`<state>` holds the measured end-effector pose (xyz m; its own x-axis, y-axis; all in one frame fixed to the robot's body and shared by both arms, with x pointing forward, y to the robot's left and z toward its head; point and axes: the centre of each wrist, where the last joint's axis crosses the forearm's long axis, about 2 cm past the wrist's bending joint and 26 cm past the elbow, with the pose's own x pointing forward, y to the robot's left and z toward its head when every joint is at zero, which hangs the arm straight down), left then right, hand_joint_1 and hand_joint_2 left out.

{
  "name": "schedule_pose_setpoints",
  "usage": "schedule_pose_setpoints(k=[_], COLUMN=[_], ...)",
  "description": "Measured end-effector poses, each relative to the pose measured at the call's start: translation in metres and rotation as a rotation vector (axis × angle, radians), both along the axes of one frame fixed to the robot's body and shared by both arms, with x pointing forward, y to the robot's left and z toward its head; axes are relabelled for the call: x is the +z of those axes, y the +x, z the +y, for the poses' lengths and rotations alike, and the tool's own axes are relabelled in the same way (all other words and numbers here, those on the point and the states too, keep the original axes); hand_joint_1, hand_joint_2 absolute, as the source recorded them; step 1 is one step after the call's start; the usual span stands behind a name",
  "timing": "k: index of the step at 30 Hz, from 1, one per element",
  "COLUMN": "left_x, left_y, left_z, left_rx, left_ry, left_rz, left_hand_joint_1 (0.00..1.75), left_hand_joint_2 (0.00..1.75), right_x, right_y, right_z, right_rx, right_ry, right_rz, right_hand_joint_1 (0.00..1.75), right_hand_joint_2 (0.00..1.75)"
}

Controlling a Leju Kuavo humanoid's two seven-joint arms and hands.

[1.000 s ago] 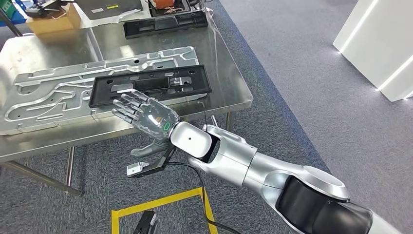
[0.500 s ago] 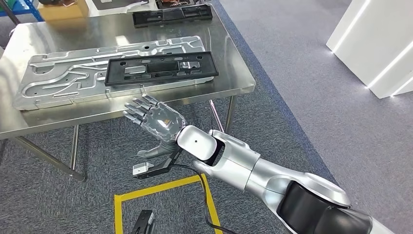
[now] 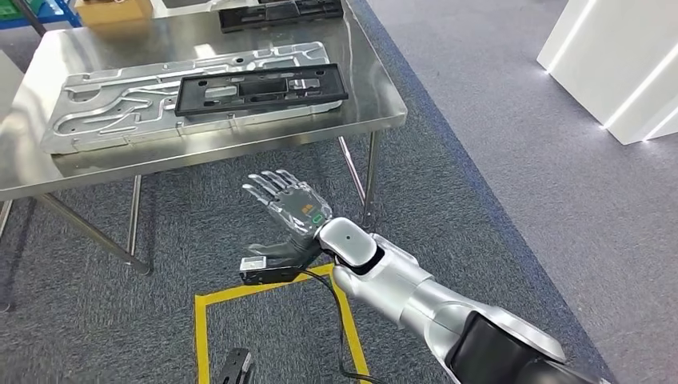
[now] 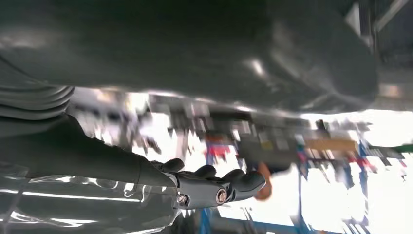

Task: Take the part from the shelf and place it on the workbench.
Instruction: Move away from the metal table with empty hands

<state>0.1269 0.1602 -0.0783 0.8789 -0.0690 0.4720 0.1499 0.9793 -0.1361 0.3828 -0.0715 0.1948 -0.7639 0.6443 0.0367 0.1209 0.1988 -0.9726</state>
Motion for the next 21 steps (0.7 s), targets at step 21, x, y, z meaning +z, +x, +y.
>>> schedule_pose_setpoints(k=[21], left_x=[-0.001], left_y=[-0.003], left_z=[0.0], left_rx=[0.017], left_ry=[0.034], left_rz=[0.032], left_hand_joint_1=[0.0], left_hand_joint_2=[0.0], right_x=[-0.23], right_y=[-0.152], right_z=[-0.099], right_rx=[-0.89], right_ry=[0.064], right_rz=[1.131], right_hand_joint_1=[0.0], right_hand_joint_2=[0.0])
